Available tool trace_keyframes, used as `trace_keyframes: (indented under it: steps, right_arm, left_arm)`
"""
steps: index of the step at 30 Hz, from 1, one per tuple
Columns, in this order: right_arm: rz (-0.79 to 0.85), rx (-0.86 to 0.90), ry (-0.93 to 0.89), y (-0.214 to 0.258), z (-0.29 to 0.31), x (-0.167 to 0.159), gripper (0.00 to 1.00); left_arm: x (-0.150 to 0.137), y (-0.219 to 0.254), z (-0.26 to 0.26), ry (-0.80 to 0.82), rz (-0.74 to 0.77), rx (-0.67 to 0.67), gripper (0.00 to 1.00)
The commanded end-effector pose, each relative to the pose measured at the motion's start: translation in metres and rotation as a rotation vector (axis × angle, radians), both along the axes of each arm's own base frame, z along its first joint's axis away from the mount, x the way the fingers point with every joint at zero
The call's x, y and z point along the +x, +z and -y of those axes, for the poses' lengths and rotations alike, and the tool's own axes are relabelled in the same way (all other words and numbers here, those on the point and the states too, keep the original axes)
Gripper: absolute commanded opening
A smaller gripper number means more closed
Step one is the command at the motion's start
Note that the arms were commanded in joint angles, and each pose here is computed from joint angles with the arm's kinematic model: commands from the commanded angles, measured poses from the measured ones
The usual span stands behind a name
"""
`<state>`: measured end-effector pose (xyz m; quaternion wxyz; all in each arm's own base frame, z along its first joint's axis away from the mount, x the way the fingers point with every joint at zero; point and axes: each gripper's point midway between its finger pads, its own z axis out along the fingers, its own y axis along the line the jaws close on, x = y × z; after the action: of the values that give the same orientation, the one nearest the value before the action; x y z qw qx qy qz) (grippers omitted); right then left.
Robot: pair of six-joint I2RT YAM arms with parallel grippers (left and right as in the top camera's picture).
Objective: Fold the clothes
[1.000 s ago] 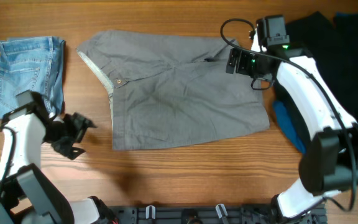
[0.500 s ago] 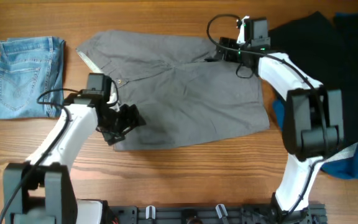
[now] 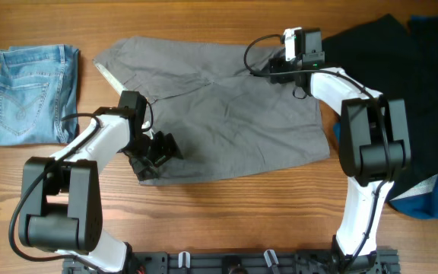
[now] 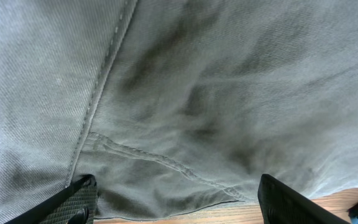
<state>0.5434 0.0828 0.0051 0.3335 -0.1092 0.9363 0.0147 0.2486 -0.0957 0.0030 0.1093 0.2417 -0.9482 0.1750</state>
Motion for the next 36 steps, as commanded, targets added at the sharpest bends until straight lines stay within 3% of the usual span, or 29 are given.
trace_keyframes:
  steps: [1, 2, 3, 5, 6, 8, 11, 12, 13, 14, 15, 18, 20, 24, 25, 26, 27, 28, 30, 32, 34, 36]
  right_arm:
    - [0.019, 0.021, 0.041, -0.009, -0.006, 0.007, 0.86]
    - [0.041, 0.024, 0.041, -0.007, -0.007, 0.011, 0.85]
    - [0.052, 0.027, 0.039, -0.006, -0.007, 0.014, 0.77]
    - [0.078, 0.026, 0.036, -0.001, -0.006, 0.018, 0.21]
    - [0.092, 0.013, 0.022, 0.001, -0.003, 0.021, 0.04]
    - [0.174, -0.081, -0.072, 0.027, 0.019, 0.037, 0.04]
    - [0.385, -0.171, -0.105, 0.121, 0.031, 0.071, 0.04]
    - [0.487, -0.173, -0.101, 0.173, 0.03, 0.083, 0.04]
    - [0.539, -0.163, -0.108, 0.2, 0.029, 0.087, 0.08]
    - [0.559, -0.16, -0.111, 0.214, 0.029, 0.086, 0.16]
    - [0.525, -0.177, -0.121, 0.207, 0.033, 0.083, 0.16]
    - [0.365, -0.345, -0.269, 0.171, 0.071, 0.061, 0.07]
    - [0.448, -0.341, -0.305, 0.192, 0.074, 0.069, 0.08]
    - [0.783, -0.198, -0.286, 0.283, 0.033, 0.083, 0.08]
    - [0.803, -0.19, -0.253, 0.293, 0.018, 0.08, 0.13]
    - [0.763, -0.223, -0.222, 0.285, 0.013, 0.077, 0.16]
    - [0.664, -0.278, -0.178, 0.262, 0.009, 0.072, 0.25]
    - [0.518, -0.343, -0.127, 0.228, 0.011, 0.061, 0.27]
    - [0.058, -0.475, -0.048, 0.131, 0.041, 0.005, 0.21]
    - [-0.182, -0.45, -0.178, 0.091, 0.085, -0.038, 0.21]
    - [-0.285, -0.388, -0.355, 0.081, 0.122, -0.064, 0.25]
    - [-0.337, -0.282, -0.352, 0.072, 0.126, -0.071, 0.33]
  left_arm:
    - [-0.009, -0.023, -0.001, -0.025, -0.043, 0.018, 0.83]
    - [-0.009, -0.023, -0.001, -0.025, -0.042, 0.017, 0.83]
    - [-0.009, -0.023, -0.001, -0.025, -0.042, 0.017, 0.83]
    - [-0.009, -0.023, -0.001, -0.025, -0.042, 0.018, 0.83]
    - [-0.008, -0.023, -0.001, -0.025, -0.041, 0.017, 0.83]
    - [-0.008, -0.023, -0.001, -0.025, -0.038, 0.017, 0.83]
    - [-0.008, -0.023, -0.001, -0.025, -0.037, 0.017, 0.83]
    - [-0.008, -0.023, -0.001, -0.025, -0.037, 0.017, 0.83]
    - [-0.008, -0.023, -0.001, -0.025, -0.038, 0.017, 0.83]
    - [-0.008, -0.023, -0.001, -0.025, -0.038, 0.017, 0.83]
    - [-0.008, -0.023, -0.001, -0.025, -0.037, 0.017, 0.83]
    - [-0.007, -0.023, -0.002, -0.026, -0.037, 0.02, 0.83]
    - [-0.007, -0.024, -0.002, -0.027, -0.033, 0.024, 0.83]
    - [-0.007, -0.024, -0.002, -0.026, -0.034, 0.024, 0.83]
    - [-0.007, -0.024, -0.002, -0.026, -0.034, 0.024, 0.83]
    - [-0.007, -0.024, -0.002, -0.026, -0.034, 0.024, 0.83]
    - [-0.007, -0.024, -0.002, -0.026, -0.034, 0.024, 0.83]
    - [-0.007, -0.024, -0.002, -0.026, -0.034, 0.024, 0.83]
    - [-0.006, -0.024, -0.002, -0.026, -0.03, 0.024, 0.83]
    - [-0.005, -0.024, -0.002, -0.026, -0.025, 0.024, 0.83]
    - [-0.005, -0.024, -0.002, -0.026, -0.026, 0.023, 0.83]
    - [-0.005, -0.024, -0.002, -0.026, -0.026, 0.023, 0.83]
